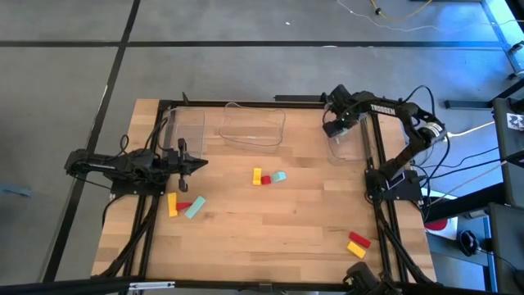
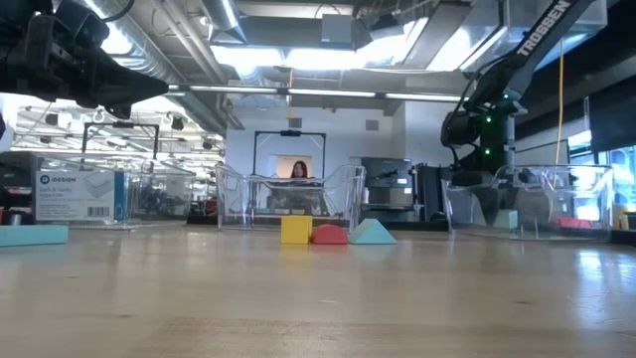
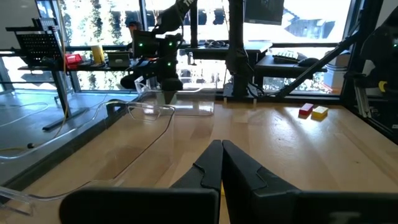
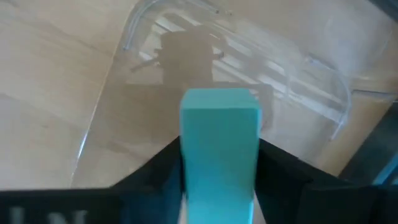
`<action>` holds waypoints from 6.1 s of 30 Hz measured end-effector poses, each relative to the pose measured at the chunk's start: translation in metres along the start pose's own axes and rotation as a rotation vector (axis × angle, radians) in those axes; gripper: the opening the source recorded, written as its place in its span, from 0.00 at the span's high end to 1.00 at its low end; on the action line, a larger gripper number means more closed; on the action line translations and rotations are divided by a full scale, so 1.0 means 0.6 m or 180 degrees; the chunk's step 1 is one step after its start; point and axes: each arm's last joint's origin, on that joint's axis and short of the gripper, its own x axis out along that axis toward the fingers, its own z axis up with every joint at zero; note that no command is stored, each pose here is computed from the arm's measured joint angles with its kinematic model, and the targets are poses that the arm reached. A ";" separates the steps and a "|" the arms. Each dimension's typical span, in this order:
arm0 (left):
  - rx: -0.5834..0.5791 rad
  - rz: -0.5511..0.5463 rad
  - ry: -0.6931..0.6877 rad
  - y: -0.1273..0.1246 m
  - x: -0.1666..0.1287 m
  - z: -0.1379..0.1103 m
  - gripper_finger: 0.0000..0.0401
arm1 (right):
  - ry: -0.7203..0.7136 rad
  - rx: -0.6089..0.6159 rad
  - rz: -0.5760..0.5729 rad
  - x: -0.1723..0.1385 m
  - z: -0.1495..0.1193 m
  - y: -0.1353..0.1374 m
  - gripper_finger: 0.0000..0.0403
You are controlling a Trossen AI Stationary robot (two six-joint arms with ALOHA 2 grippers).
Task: Sort & place blocks by color
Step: Put the right light blue block into the right transparent bin, then put the left light blue block into the right transparent bin
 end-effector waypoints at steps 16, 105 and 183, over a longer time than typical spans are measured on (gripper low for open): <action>-0.0001 0.0000 0.0001 0.000 0.000 0.000 1.00 | -0.0120 -0.0008 0.0016 -0.036 -0.012 -0.004 0.27; -0.0166 0.0549 -0.0175 -0.008 0.088 0.152 0.69 | -0.4380 -0.1402 0.2914 -0.193 -0.172 0.122 0.30; -0.0810 0.1360 0.4542 -0.188 0.137 -0.029 0.69 | -0.4242 -0.1408 0.2882 -0.186 -0.173 0.122 0.30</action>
